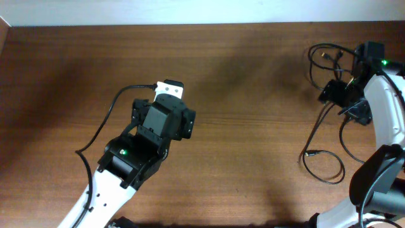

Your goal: Untangle cables

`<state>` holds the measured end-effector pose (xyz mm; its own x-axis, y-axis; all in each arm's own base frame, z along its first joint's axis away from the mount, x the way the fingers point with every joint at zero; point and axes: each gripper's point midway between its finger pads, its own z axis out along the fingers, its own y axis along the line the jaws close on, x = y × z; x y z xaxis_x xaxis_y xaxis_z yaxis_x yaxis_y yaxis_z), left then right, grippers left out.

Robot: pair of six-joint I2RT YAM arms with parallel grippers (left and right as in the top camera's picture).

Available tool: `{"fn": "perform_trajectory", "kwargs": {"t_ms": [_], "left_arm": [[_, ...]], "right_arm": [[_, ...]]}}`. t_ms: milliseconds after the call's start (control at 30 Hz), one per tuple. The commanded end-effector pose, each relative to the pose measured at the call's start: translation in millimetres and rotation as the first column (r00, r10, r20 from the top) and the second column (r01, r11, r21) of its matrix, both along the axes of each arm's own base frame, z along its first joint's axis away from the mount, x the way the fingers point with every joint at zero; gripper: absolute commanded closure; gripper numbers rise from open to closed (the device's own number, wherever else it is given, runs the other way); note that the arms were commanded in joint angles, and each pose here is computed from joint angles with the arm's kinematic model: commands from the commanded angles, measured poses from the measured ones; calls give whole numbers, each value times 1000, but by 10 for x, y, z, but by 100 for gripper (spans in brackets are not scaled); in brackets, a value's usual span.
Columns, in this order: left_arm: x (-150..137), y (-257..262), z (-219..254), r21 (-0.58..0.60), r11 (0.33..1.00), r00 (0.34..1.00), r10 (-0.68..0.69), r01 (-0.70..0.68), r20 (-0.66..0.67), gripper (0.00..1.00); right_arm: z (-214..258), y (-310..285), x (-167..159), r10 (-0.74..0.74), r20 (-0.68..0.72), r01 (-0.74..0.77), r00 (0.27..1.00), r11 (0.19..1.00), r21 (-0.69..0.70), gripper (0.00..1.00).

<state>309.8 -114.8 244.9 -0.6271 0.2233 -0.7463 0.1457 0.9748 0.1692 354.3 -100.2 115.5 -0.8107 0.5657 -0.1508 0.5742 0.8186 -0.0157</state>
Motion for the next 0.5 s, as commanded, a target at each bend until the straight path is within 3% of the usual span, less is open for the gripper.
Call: {"fn": "perform_trajectory", "kwargs": {"t_ms": [0,133,267,467], "left_arm": [[12,27,127,-22,1000,999,20,-19,32,1],[12,26,127,-22,1000,999,20,-19,32,1],[12,27,127,-22,1000,999,20,-19,32,1],[12,27,127,-22,1000,999,20,-19,32,1]], "right_arm": [[354,188,63,106,128,-116,986,991,70,1],[903,385,-25,230,267,-240,936,971,2,1],[1334,799,-176,455,345,-446,821,888,-110,1],[1615,1368,-346,584,412,-578,700,801,-153,1]]}}
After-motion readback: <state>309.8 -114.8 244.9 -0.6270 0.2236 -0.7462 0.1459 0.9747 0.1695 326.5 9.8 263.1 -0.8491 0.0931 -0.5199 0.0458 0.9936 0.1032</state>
